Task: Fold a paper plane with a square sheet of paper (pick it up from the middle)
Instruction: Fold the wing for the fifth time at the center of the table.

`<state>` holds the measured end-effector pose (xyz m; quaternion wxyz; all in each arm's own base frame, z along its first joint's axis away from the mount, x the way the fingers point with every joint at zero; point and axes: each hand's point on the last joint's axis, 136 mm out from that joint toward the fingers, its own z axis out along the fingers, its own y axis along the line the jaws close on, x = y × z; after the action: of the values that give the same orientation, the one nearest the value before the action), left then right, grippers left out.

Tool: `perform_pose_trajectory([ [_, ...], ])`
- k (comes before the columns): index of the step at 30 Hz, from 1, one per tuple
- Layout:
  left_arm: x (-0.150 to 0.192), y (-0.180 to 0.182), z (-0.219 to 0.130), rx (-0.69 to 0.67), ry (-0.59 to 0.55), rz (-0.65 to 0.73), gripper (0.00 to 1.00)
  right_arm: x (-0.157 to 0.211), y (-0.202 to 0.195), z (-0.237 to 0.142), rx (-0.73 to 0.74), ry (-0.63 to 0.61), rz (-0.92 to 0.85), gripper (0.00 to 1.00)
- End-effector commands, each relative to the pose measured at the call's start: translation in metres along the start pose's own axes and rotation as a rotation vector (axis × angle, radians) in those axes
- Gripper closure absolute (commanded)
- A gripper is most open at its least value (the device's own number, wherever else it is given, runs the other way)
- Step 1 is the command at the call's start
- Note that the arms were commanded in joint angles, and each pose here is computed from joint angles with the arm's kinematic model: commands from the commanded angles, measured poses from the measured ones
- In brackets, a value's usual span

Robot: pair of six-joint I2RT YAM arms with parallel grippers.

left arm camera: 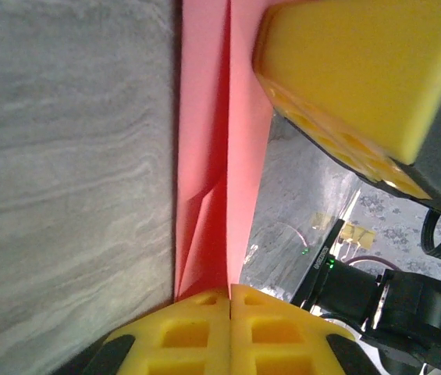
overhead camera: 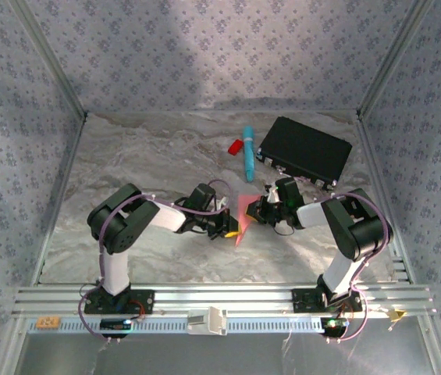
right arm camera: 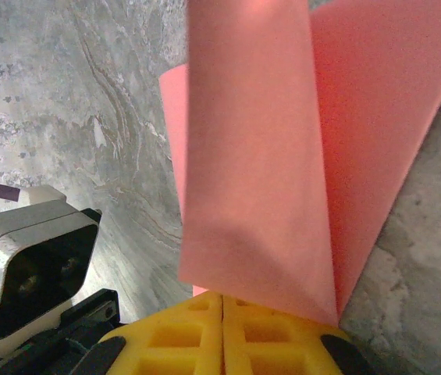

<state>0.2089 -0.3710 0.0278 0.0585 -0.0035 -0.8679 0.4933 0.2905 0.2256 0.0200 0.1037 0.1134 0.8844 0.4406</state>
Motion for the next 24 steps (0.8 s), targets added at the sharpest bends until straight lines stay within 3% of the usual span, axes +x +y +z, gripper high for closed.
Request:
perform_pose_trajectory([
  [1, 0.018, 0.012, 0.003, -0.020, 0.088, -0.021, 0.92, 0.016, -0.049, 0.004, 0.183, 0.020, 0.068, 0.92],
  [4, 0.022, 0.014, 0.003, -0.026, 0.101, -0.015, 0.91, 0.016, -0.050, 0.004, 0.187, 0.021, 0.069, 0.92],
  [8, 0.027, 0.013, 0.004, -0.028, 0.121, 0.001, 1.00, 0.017, -0.050, 0.004, 0.191, 0.021, 0.071, 0.92],
  [24, 0.051, 0.033, 0.007, -0.167, 0.198, 0.033, 0.96, 0.018, -0.055, 0.003, 0.217, 0.017, 0.077, 0.93],
])
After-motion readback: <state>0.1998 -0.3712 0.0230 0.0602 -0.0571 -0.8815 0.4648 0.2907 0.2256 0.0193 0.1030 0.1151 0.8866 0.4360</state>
